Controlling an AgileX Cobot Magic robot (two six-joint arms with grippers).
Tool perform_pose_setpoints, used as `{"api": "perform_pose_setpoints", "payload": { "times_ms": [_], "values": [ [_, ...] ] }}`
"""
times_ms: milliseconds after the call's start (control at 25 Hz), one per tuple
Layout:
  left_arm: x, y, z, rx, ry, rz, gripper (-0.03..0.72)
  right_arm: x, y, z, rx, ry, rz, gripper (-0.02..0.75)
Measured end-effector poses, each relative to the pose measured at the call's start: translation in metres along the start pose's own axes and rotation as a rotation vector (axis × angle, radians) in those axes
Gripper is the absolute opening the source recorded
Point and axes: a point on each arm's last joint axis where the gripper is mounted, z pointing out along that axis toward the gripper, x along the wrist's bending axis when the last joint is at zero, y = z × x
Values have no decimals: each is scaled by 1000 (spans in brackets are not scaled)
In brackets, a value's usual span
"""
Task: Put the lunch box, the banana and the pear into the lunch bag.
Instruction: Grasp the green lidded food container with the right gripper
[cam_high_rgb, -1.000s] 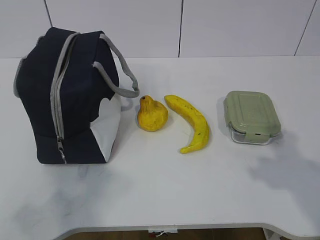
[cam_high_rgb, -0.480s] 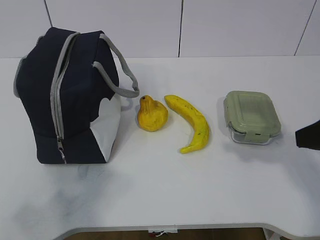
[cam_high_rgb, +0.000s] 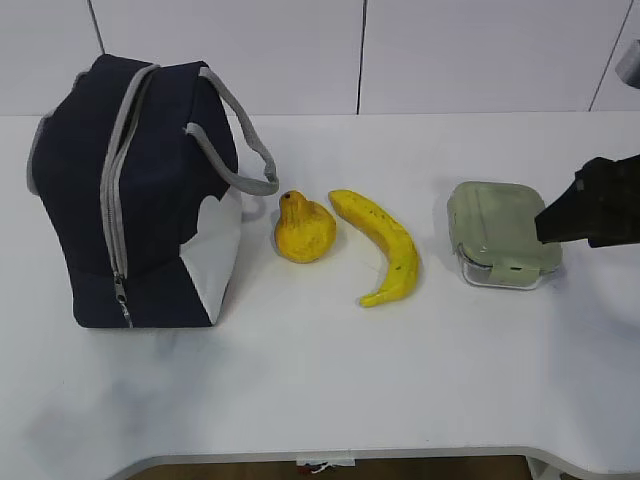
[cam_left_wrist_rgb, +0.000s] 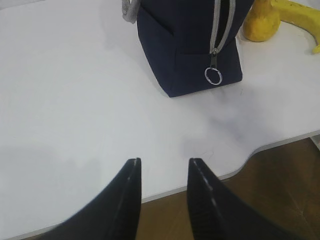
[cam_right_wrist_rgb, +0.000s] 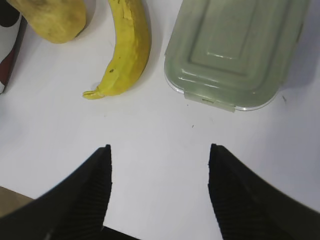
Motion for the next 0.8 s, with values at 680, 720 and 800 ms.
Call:
{"api": "perform_pose_setpoints", "payload": {
  "times_ms": [680,720,800],
  "values": [
    [0,0,0,0,0,0,235,-78,44,-5,9,37,165,489],
    [0,0,0,0,0,0,236,-82,46,-5,-3,61,183,489],
    [0,0,0,0,0,0,236,-93,50,-1,-10,115,210,489]
  ]
}}
